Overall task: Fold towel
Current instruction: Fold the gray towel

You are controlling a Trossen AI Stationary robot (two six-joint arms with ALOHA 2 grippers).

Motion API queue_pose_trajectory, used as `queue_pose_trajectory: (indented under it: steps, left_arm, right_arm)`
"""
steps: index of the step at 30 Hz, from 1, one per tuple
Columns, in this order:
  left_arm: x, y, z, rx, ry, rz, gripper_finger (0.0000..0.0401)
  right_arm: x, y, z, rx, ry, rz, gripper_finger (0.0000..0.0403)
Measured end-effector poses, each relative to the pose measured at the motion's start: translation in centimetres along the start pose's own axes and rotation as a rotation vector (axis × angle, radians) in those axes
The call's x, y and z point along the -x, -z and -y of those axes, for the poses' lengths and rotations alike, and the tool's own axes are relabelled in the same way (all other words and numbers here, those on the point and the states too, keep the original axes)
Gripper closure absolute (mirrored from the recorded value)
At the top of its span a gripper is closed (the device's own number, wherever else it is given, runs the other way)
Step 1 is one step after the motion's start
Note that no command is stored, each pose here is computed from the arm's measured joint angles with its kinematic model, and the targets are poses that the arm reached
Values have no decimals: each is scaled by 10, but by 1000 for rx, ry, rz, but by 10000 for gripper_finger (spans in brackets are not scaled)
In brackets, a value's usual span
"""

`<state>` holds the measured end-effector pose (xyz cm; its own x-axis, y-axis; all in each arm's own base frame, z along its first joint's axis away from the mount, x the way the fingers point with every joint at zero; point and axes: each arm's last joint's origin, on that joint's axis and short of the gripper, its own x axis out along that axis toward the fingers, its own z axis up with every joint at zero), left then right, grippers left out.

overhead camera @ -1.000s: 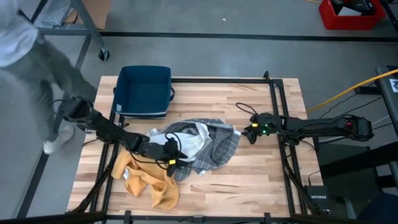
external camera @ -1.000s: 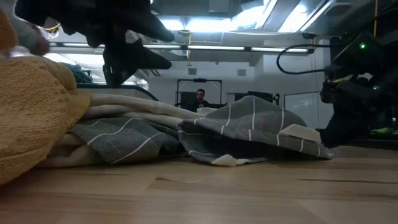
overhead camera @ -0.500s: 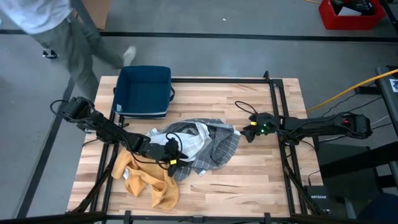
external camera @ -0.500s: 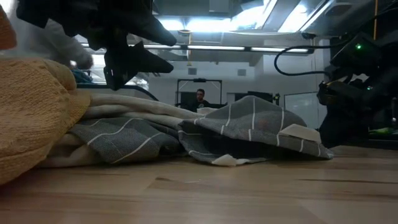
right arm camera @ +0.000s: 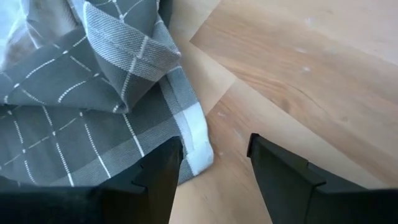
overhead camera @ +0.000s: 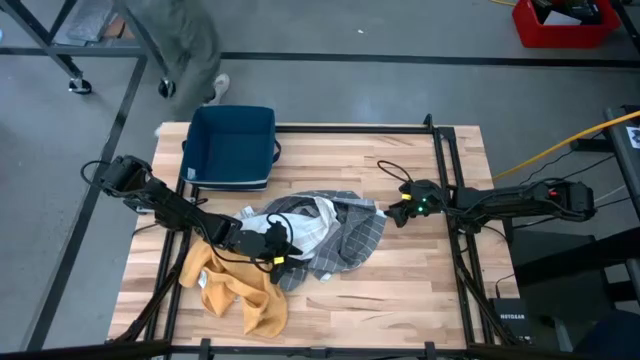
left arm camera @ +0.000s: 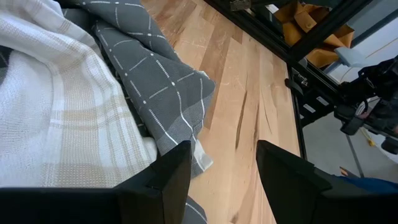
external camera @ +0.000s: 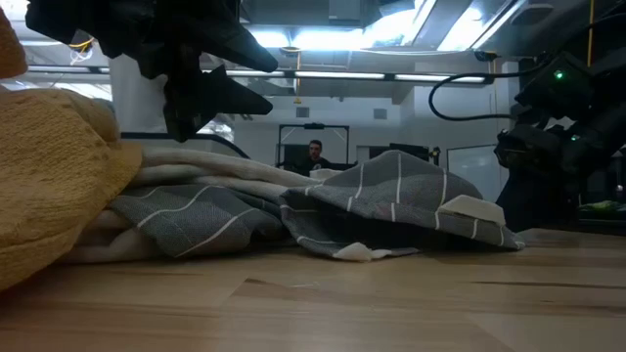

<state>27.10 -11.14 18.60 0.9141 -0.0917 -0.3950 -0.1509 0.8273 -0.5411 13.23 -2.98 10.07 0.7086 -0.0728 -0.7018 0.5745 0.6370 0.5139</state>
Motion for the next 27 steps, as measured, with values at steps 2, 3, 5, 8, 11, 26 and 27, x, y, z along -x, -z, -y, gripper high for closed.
queue_pose_trajectory:
  steps: [2, 3, 5, 8, 11, 26, 27]
  left_arm:
    - [0, 0, 0, 0, 0, 0, 229]
    - [0, 0, 0, 0, 0, 0, 229]
    - [0, 0, 0, 0, 0, 0, 229]
    - [0, 0, 0, 0, 0, 0, 229]
    - [0, 0, 0, 0, 0, 0, 229]
    - [0, 0, 0, -7, 1, 1, 229]
    - [0, 0, 0, -7, 1, 1, 229]
  right_arm:
    - [0, 0, 0, -1, -13, -12, 201]
    - [0, 1, 0, -1, -19, -18, 201]
    - [0, 1, -1, -21, -26, -27, 201]
    - [0, 2, -1, -48, -33, -36, 201]
    - [0, 2, 0, -51, -34, -41, 201]
    - [0, 2, -1, -157, -41, -47, 201]
    - [0, 2, -1, -158, -44, -46, 201]
